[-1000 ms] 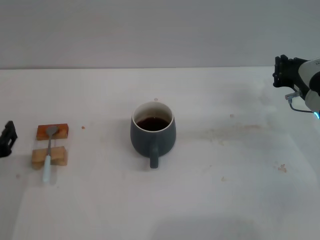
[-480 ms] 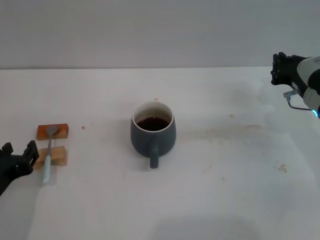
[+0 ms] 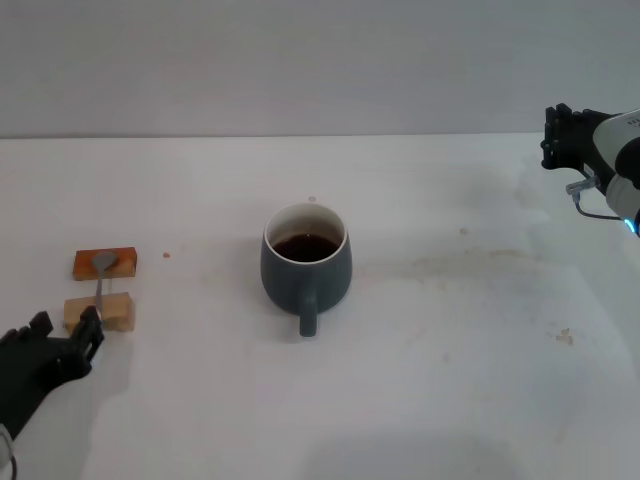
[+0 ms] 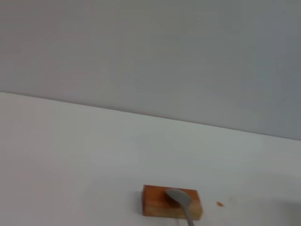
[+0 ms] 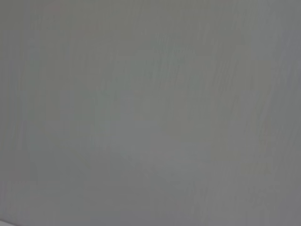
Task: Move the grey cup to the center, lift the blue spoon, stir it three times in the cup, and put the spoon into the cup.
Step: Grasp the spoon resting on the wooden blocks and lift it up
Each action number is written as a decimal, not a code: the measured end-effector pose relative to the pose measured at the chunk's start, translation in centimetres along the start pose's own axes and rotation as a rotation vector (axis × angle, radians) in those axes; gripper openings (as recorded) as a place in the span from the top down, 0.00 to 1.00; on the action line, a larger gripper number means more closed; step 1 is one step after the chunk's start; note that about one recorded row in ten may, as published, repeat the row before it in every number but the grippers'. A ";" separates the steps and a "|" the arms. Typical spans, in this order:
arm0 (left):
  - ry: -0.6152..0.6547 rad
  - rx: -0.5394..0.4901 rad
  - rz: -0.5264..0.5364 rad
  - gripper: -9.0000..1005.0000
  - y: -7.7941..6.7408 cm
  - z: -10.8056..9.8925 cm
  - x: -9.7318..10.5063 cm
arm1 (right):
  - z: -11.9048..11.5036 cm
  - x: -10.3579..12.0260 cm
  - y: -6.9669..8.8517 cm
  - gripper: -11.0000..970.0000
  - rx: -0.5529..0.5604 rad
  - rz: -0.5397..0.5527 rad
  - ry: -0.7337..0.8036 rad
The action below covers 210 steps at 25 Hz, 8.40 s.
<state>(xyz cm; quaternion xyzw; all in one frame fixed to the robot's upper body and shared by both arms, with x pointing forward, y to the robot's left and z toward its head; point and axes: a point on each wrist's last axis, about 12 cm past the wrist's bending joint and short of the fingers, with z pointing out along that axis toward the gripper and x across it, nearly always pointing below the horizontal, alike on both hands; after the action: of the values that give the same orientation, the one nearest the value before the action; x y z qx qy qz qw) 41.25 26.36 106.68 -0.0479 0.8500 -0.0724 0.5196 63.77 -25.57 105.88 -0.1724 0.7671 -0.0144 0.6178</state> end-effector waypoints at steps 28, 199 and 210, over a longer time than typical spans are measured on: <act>-0.229 0.004 -0.045 0.47 0.3 -0.4 5.5 | 0.2 -0.2 -0.2 0.92 0.004 -0.047 0.023; -0.358 0.020 -0.058 0.85 -0.4 2.5 6.3 | 0.0 -2.2 0.4 0.92 0.027 -0.122 -0.015; -0.385 0.009 -0.060 0.85 -0.6 2.6 6.1 | 0.0 -2.2 0.3 0.92 0.028 -0.125 -0.013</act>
<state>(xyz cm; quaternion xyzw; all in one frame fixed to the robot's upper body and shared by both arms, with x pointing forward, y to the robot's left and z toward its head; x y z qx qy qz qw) 40.82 24.65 100.26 -0.0837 0.7329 -0.0813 0.6703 64.09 -24.72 107.85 -0.2114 0.7506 -0.0627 0.6228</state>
